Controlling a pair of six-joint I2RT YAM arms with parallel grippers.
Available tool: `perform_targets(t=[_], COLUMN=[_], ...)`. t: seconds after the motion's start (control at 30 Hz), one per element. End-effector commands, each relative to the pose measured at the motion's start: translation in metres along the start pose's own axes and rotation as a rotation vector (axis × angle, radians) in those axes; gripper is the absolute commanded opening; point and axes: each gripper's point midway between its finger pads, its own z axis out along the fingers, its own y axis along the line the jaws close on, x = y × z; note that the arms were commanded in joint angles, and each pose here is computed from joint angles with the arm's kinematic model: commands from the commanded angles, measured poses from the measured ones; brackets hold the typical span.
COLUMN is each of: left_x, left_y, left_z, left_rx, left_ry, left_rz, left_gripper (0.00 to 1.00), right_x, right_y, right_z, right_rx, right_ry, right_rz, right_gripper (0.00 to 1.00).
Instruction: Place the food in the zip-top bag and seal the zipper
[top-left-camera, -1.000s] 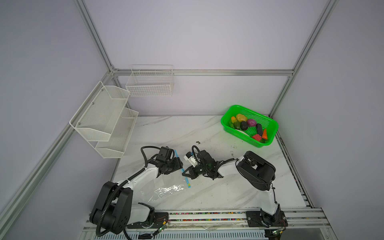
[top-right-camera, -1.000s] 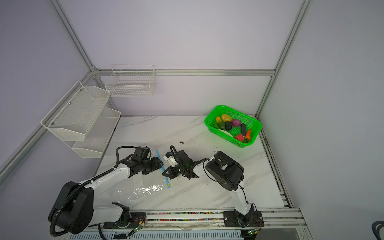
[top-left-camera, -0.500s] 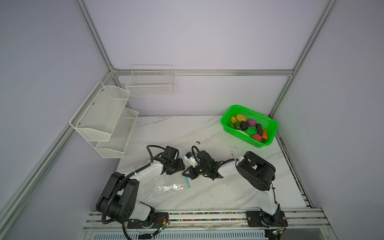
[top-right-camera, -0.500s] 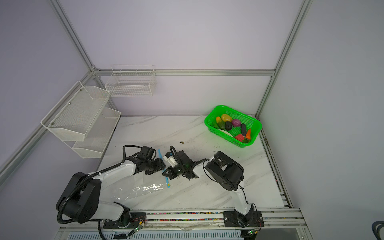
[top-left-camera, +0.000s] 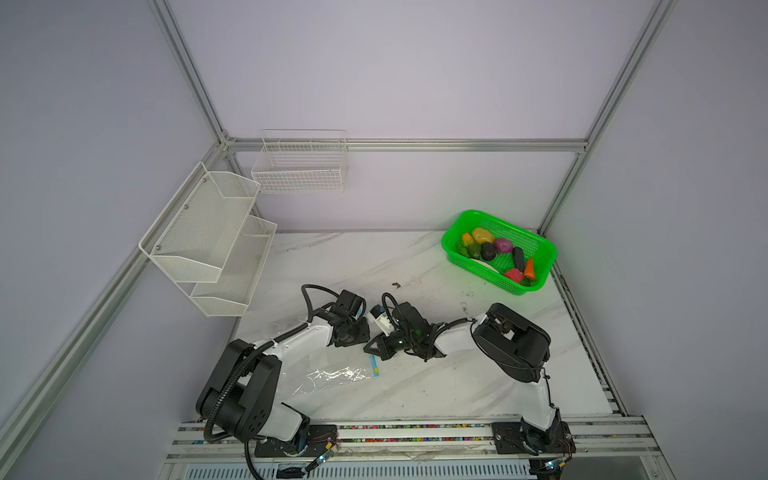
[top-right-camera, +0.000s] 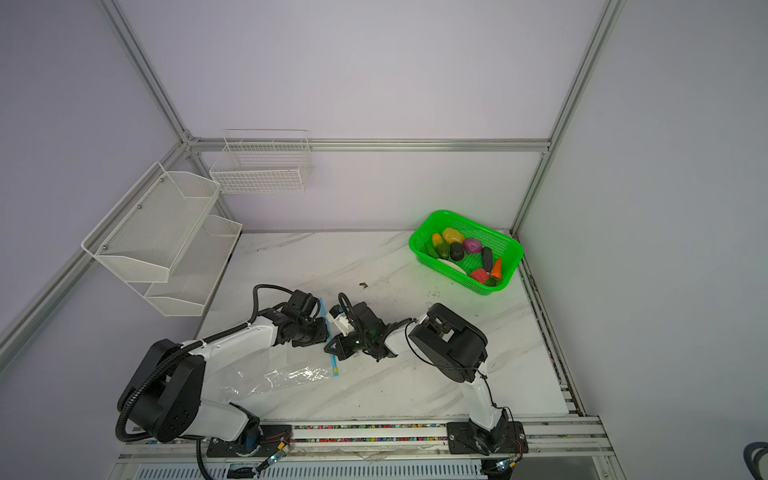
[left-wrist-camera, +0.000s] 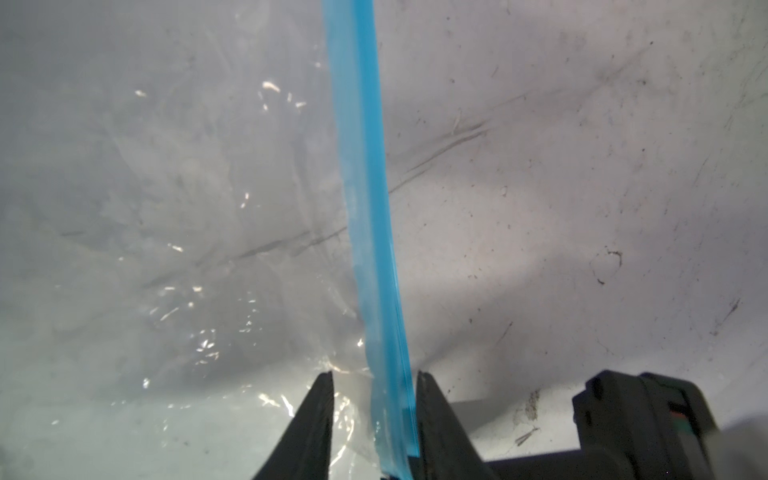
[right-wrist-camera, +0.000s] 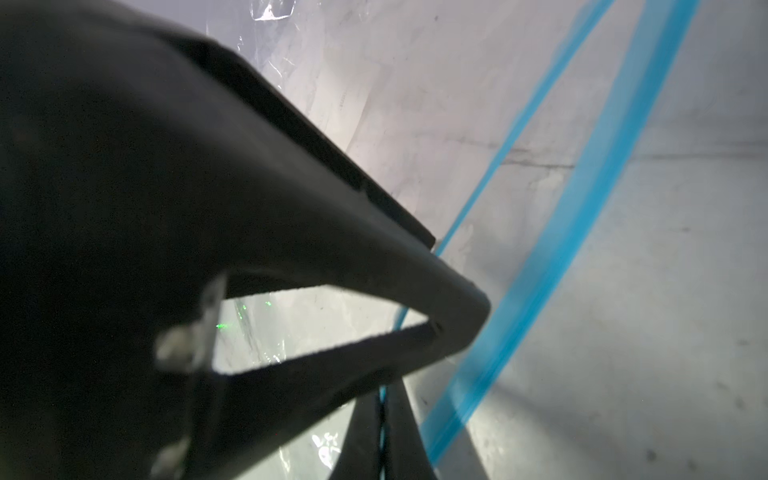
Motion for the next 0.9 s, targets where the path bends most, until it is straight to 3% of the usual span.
perform_targets(t=[0.0, 0.33, 0.87], left_x=[-0.0265, -0.0233, -0.0265], left_y=[-0.0191, -0.0163, -0.0192], left_z=[-0.0178, -0.0188, -0.0241], left_rx=[0.019, -0.019, -0.044], left_ry=[-0.078, -0.081, -0.098], left_rz=[0.028, 0.046, 0.062], left_gripper=[0.28, 0.12, 0.0], right_x=[-0.0148, -0.0156, -0.0148], right_y=[0.0164, 0.0186, 0.0243], right_z=[-0.004, -0.0068, -0.008], right_rx=[-0.015, -0.011, -0.011], right_ry=[-0.028, -0.037, -0.042], right_rz=[-0.04, -0.044, -0.059], right_gripper=[0.0, 0.01, 0.05])
